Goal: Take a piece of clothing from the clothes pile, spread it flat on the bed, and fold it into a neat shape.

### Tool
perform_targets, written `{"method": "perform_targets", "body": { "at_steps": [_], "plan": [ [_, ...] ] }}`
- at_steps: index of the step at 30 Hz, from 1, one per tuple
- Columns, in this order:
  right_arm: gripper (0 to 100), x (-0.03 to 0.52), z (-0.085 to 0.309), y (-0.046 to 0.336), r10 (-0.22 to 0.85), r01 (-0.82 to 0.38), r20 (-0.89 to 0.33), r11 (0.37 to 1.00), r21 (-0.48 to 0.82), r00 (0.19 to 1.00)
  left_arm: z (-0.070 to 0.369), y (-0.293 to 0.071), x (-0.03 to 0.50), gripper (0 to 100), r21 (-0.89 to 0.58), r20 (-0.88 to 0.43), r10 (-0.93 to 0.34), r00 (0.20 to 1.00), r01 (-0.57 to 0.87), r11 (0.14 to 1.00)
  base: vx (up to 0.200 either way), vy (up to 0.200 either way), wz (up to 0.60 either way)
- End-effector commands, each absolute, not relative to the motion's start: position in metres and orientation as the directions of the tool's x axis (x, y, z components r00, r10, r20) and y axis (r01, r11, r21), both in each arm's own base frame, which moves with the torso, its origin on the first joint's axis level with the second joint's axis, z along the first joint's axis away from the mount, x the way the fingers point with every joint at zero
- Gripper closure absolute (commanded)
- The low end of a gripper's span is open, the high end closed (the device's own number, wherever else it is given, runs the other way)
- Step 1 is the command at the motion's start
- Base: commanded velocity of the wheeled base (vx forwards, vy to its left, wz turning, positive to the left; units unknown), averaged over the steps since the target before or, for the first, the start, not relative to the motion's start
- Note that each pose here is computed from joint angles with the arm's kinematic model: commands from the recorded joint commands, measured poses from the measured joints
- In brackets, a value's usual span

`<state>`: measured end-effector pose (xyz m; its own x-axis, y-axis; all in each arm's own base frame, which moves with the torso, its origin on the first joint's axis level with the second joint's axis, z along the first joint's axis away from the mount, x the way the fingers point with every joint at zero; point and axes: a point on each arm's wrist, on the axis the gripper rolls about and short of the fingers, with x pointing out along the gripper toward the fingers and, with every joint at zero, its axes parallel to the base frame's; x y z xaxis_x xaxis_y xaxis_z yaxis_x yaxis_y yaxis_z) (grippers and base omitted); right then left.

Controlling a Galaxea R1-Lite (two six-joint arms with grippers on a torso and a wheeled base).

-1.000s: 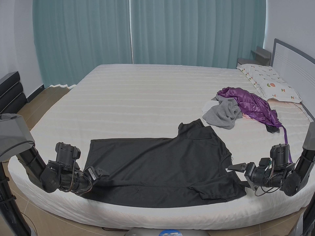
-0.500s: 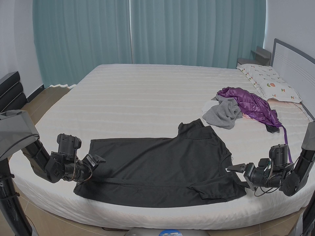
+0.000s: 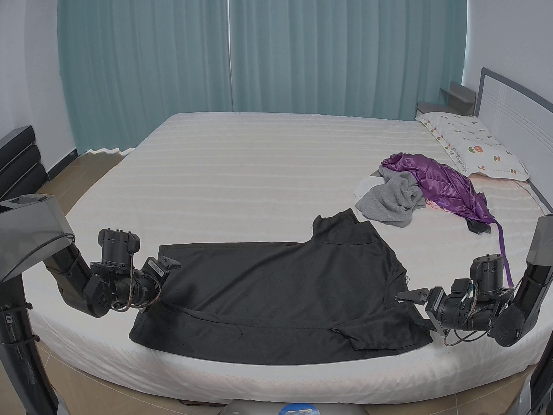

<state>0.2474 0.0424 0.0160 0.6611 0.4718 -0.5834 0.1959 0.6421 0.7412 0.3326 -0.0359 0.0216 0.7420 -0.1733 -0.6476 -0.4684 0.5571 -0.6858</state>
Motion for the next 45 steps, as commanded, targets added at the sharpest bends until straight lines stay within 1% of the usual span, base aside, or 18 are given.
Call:
{"method": "perform_targets", "body": {
  "at_steps": [1, 7, 12, 13, 15, 16, 22, 23, 32, 33, 39, 45],
  "plan": [
    [0, 0.247, 0.015, 0.042, 0.471, 0.194, -0.579, 0.64, 0.743, 0.665, 0.029, -0.03, 0.332, 0, -0.703, -0.629, -0.16, 0.761, -0.469, 0.535, 0.0, 0.0, 0.0],
    [0, 0.246, 0.015, 0.042, 0.471, 0.194, -0.579, 0.64, 0.743, 0.665, 0.05, -0.016, 0.328, 0, -0.729, -0.586, -0.14, 0.798, -0.444, 0.52, 0.0, 0.0, 0.0],
    [0, 0.247, 0.015, 0.041, 0.47, 0.193, -0.577, 0.64, 0.744, 0.667, 0.051, -0.011, 0.325, 0, -0.72, -0.587, -0.134, 0.798, -0.439, 0.537, 0.0, 0.0, 0.0],
    [0, 0.246, 0.015, 0.041, 0.469, 0.196, -0.579, 0.64, 0.743, 0.666, 0.04, -0.007, 0.318, 0, -0.66, -0.625, -0.127, 0.77, -0.436, 0.612, 0.0, 0.0, 0.0],
    [0, 0.247, 0.015, 0.041, 0.469, 0.195, -0.578, 0.64, 0.744, 0.667, 0.038, -0.007, 0.316, 0, -0.646, -0.634, -0.127, 0.763, -0.433, 0.629, 0.0, 0.0, 0.0],
    [0, 0.247, 0.015, 0.041, 0.468, 0.195, -0.579, 0.64, 0.743, 0.668, 0.03, -0.01, 0.312, 0, -0.612, -0.66, -0.132, 0.739, -0.427, 0.666, 0.0, 0.0, 0.0],
    [0, 0.247, 0.014, 0.041, 0.467, 0.196, -0.58, 0.641, 0.742, 0.668, 0.022, -0.01, 0.306, 0, -0.555, -0.704, -0.122, 0.699, -0.435, 0.709, 0.0, 0.0, 0.0],
    [0, 0.247, 0.014, 0.041, 0.467, 0.196, -0.58, 0.641, 0.742, 0.668, 0.019, -0.011, 0.305, 0, -0.535, -0.724, -0.121, 0.679, -0.441, 0.72, 0.0, 0.0, 0.0],
    [0, 0.246, 0.014, 0.041, 0.468, 0.197, -0.581, 0.641, 0.742, 0.666, 0.004, -0.014, 0.314, 0, -0.514, -0.746, -0.118, 0.656, -0.454, 0.728, 0.0, 0.0, 0.0],
    [0, 0.246, 0.014, 0.041, 0.468, 0.197, -0.581, 0.641, 0.742, 0.666, 0.003, -0.014, 0.315, 100, -0.512, -0.748, -0.116, 0.653, -0.456, 0.728, 0.0, 0.0, 0.0],
    [0, 0.248, 0.009, 0.04, 0.459, 0.211, -0.593, 0.645, 0.734, 0.661, 0.001, -0.013, 0.311, 100, -0.5, -0.761, -0.112, 0.639, -0.468, 0.728, 0.0, 0.0, 0.0],
    [0, 0.25, 0.011, 0.038, 0.46, 0.165, -0.559, 0.652, 0.74, 0.69, 0.014, -0.011, 0.306, 100, -0.516, -0.741, -0.107, 0.663, -0.461, 0.721, 0.0, 0.0, 0.0]
  ]
}}
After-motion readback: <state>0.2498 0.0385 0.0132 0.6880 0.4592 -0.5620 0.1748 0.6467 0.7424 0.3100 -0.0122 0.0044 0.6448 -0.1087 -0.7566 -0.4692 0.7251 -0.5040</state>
